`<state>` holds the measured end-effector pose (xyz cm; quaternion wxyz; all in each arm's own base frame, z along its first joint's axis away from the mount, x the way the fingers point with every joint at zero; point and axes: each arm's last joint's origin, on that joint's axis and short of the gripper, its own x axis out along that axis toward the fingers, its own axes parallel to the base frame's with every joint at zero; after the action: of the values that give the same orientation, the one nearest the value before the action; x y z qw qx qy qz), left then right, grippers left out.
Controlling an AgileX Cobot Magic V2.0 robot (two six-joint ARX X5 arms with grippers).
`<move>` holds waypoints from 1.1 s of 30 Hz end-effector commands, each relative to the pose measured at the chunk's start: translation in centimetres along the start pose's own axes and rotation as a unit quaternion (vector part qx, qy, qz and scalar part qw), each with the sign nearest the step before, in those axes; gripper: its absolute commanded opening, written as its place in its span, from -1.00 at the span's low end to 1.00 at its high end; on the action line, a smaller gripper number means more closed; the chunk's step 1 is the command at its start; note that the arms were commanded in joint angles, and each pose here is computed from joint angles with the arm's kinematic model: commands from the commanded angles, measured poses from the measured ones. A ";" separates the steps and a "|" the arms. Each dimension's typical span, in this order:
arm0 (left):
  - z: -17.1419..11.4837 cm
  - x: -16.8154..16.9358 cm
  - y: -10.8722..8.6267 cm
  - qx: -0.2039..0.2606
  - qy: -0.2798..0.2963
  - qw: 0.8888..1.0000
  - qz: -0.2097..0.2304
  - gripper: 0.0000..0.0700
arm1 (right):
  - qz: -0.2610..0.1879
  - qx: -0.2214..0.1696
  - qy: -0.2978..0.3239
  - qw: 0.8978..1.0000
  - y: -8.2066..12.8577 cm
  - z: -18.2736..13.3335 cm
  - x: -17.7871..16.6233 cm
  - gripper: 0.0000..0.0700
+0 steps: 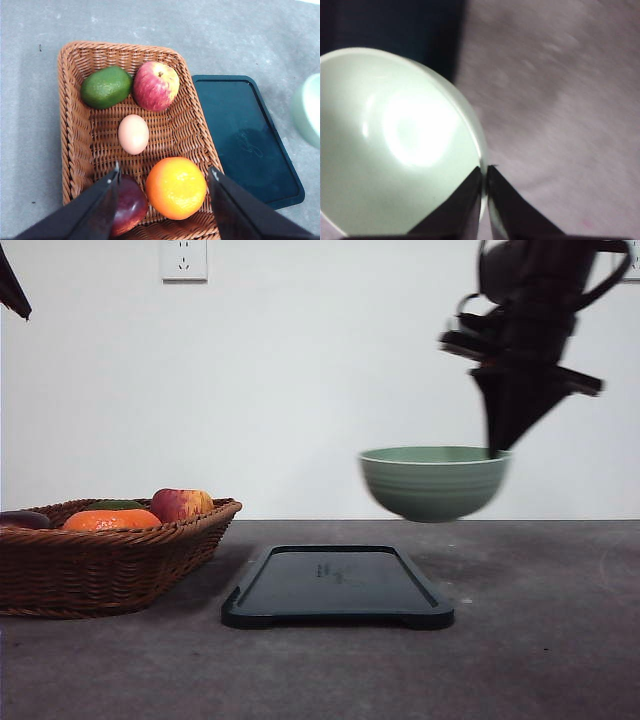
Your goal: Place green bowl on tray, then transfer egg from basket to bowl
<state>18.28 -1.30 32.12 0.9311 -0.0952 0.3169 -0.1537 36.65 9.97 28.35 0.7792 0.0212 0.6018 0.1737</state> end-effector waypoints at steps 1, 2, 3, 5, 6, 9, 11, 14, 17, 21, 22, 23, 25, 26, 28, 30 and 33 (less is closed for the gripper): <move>0.6 -0.2 -0.2 0.008 -0.012 1.000 -0.003 0.00 | 0.012 0.000 -0.008 1.000 1.2 0.7 0.6 -0.99; 0.6 -0.2 -0.2 0.008 -0.012 1.000 -0.003 0.00 | 0.018 -0.006 -0.010 1.000 1.8 0.8 0.9 -0.99; 0.6 -0.2 -0.2 0.008 -0.012 1.000 -0.003 0.00 | 0.024 -0.010 -0.012 1.000 2.4 0.9 1.3 -0.99; 0.6 -0.2 -0.2 0.008 -0.012 1.000 -0.003 0.00 | 0.032 -0.017 -0.014 0.999 3.4 1.1 2.1 -0.99; 0.6 -0.2 -0.2 0.008 -0.012 1.000 -0.003 0.00 | 0.034 -0.020 -0.014 0.999 3.8 1.2 2.5 -0.99; 0.6 -0.2 -0.2 0.007 -0.011 1.000 -0.003 0.00 | 0.040 -0.028 -0.017 0.999 4.8 1.4 3.8 -0.99; 0.6 -0.2 -0.2 0.008 -0.011 1.000 -0.003 0.00 | 0.043 -0.033 -0.021 0.998 5.3 1.6 4.6 -0.99; 0.6 -0.2 -0.2 0.008 -0.011 1.000 -0.003 0.00 | 0.046 -0.035 -0.023 0.998 5.8 1.9 5.7 -0.99; 0.6 -0.2 -0.2 0.007 -0.011 1.000 -0.003 0.00 | 0.045 -0.031 -0.014 0.998 5.7 2.0 6.9 -0.99; 0.6 -0.2 -0.2 0.007 -0.011 1.000 -0.003 0.00 | 0.039 -0.027 0.005 0.999 5.5 2.0 8.3 -0.99; 0.6 -0.2 -0.2 0.007 -0.011 1.000 -0.003 0.00 | 0.038 -0.027 0.009 0.999 5.4 2.0 8.6 -0.99; 0.6 -0.2 -0.2 0.007 -0.011 1.000 -0.003 0.00 | 0.037 -0.026 0.011 0.999 5.4 2.0 8.8 -0.99; 0.6 -0.2 -0.2 0.007 -0.011 1.000 -0.003 0.00 | 0.036 -0.029 0.014 0.999 5.4 2.0 9.1 -0.98; 0.6 -0.2 -0.2 0.007 -0.011 1.000 -0.003 0.00 | 0.037 -0.032 0.014 0.999 5.4 2.0 9.2 -0.97; 0.6 -0.2 -0.2 0.007 -0.011 1.000 -0.003 0.00 | 0.037 -0.042 0.015 0.998 5.6 1.9 9.3 -0.80; 0.5 -0.2 -0.2 0.007 -0.010 1.000 -0.003 0.00 | 0.038 -0.044 0.016 0.998 5.7 1.9 9.3 -0.47; 0.5 -0.2 -0.2 0.006 -0.006 1.000 -0.003 0.00 | 0.039 -0.043 0.018 0.998 5.9 1.9 9.1 -0.31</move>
<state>18.25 -1.29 32.09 0.9304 -0.0955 0.3187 -0.1535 38.52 17.98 21.97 0.7606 0.0122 0.6095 0.2231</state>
